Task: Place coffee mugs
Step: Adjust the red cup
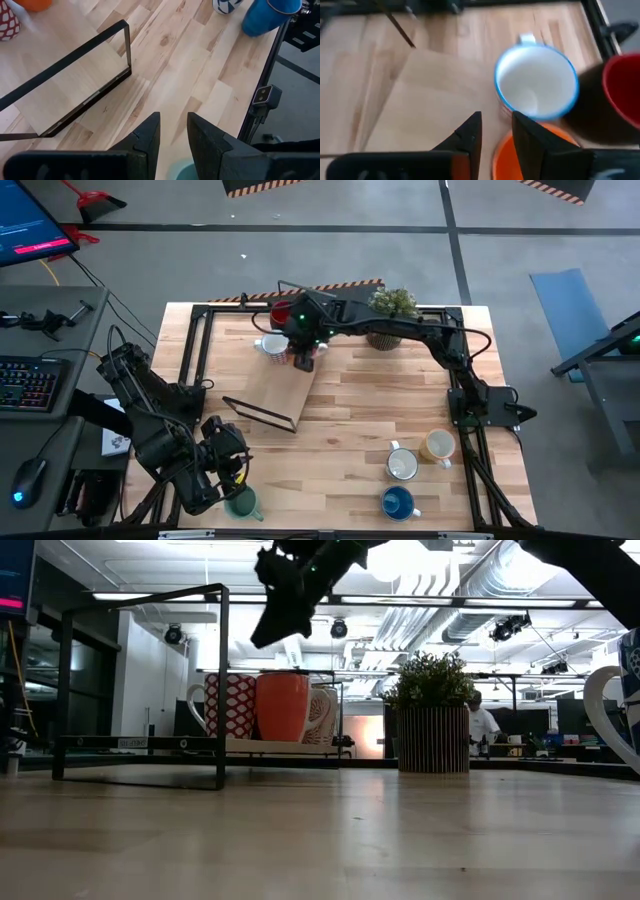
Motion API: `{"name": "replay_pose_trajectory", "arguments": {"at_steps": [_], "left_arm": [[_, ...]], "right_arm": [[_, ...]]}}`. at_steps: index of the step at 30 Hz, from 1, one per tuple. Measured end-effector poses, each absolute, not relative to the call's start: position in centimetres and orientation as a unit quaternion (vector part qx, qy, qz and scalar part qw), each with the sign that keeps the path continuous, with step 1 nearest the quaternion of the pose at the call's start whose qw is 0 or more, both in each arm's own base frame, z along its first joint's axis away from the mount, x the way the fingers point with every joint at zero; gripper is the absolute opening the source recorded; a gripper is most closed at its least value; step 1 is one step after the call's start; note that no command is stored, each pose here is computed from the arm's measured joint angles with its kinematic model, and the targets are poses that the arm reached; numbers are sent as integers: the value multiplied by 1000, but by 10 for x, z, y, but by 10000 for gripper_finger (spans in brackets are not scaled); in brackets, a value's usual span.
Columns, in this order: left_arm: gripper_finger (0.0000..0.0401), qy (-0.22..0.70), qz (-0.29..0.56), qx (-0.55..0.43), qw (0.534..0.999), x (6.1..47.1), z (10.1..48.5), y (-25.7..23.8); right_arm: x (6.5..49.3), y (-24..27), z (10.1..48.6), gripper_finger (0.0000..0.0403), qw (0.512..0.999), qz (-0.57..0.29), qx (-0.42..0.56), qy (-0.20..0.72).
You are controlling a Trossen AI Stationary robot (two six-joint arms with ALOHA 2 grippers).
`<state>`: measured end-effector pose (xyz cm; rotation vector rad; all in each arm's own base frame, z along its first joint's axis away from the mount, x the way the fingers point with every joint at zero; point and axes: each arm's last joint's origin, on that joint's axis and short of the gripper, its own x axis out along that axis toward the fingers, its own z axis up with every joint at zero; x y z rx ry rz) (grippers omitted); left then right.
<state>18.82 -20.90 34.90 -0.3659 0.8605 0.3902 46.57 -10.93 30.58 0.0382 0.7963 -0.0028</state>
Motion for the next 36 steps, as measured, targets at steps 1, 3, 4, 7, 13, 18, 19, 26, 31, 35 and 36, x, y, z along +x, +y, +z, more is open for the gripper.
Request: {"name": "replay_pose_trajectory", "arguments": {"at_steps": [1,3,4,7,13,18,19,26,31,35,36], "left_arm": [[87,412,187,-175,875,188,349,-209],[87,411,187,-175,875,188,349,-209],[87,412,187,-175,875,188,349,-209],[87,411,187,-175,875,188,349,-209],[87,411,187,-175,875,188,349,-209],[87,411,187,-176,875,188,349,-209],[87,411,187,-176,875,188,349,-209],[87,410,187,-177,875,188,349,-209],[87,410,187,-177,875,188,349,-209],[87,410,187,-177,875,188,349,-209],[87,410,187,-177,875,188,349,-209]], "right_arm": [[467,-109,305,82,925,4,19,380],[470,-108,302,79,926,17,24,375],[470,-107,301,78,926,21,26,377],[475,-106,297,78,929,27,25,369],[486,-101,274,78,922,45,30,385],[492,-98,267,78,924,49,27,378],[493,-99,267,77,924,49,26,378],[492,-105,266,77,924,43,28,379],[491,-106,266,77,924,43,29,379],[492,-108,264,77,924,43,31,380],[492,-108,263,77,923,42,33,382]]}}
